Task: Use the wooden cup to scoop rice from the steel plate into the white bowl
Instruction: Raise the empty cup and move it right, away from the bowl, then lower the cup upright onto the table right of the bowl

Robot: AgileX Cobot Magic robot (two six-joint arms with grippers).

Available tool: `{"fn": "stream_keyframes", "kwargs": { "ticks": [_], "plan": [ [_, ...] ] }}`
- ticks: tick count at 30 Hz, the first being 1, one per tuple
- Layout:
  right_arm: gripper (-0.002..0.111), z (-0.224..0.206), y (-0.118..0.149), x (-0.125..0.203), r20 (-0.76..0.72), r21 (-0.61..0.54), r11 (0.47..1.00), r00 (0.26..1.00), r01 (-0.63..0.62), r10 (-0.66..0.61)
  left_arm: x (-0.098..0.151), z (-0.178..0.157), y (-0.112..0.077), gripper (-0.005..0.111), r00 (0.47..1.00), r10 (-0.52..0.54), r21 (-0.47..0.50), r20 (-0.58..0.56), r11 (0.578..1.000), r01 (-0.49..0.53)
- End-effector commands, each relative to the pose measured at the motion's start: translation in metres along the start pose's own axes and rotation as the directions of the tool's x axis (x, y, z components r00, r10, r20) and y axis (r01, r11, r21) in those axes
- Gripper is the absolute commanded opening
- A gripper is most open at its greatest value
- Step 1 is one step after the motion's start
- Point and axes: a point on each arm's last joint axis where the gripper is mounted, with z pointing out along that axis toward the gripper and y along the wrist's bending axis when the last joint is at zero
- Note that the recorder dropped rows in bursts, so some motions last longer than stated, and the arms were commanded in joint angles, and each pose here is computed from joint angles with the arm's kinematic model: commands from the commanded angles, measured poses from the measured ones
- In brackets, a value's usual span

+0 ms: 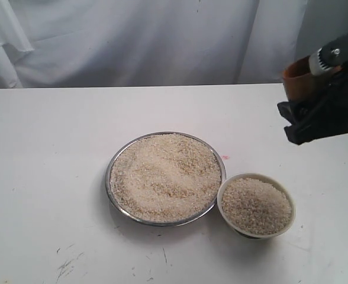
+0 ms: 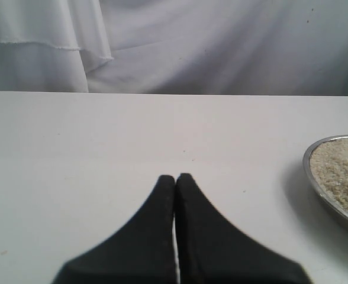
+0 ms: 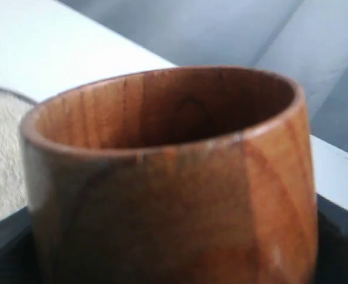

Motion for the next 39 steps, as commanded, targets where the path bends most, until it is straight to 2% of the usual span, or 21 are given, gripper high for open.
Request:
{"fn": "stream_keyframes", "kwargs": {
  "ticks": [1,5,7,10,17,24,32,39],
  "plan": [
    [0.000,-0.003,-0.007,0.003,0.200,-0.022,0.992,0.972,-0.123,0.125,0.001,0.000,0.000,0.000,1.000,-0.004,0.002,0.007,1.000,0.004],
    [0.000,-0.005,-0.011,0.015,0.293,0.028,0.996,0.953,-0.088,0.076,0.001,0.000,0.000,0.000,1.000,-0.004,0.002,0.007,1.000,0.004],
    [0.000,-0.005,-0.015,0.021,0.319,0.054,0.992,0.943,-0.114,0.091,0.001,0.000,0.000,0.000,1.000,-0.004,0.002,0.007,1.000,0.004],
    [0.000,0.000,-0.019,0.031,0.324,0.073,0.984,0.937,-0.160,0.128,0.001,0.000,0.000,0.000,1.000,-0.004,0.002,0.007,1.000,0.004],
    [0.000,0.017,-0.025,0.042,0.338,0.082,0.980,0.930,-0.181,0.144,0.001,0.000,0.000,0.000,1.000,-0.004,0.002,0.007,1.000,0.004],
    [0.000,0.042,-0.032,0.043,0.363,0.093,0.973,0.917,-0.213,0.166,0.001,0.000,0.000,0.000,1.000,-0.004,0.002,0.007,1.000,0.004],
    [0.000,0.084,-0.039,0.044,0.363,0.100,0.979,0.923,-0.177,0.129,0.001,0.000,0.000,0.000,1.000,-0.004,0.002,0.007,1.000,0.004],
    [0.000,0.120,-0.065,0.066,0.331,0.147,0.969,0.933,-0.199,0.141,0.001,0.000,0.000,0.000,1.000,-0.004,0.002,0.007,1.000,0.004]
  ]
}}
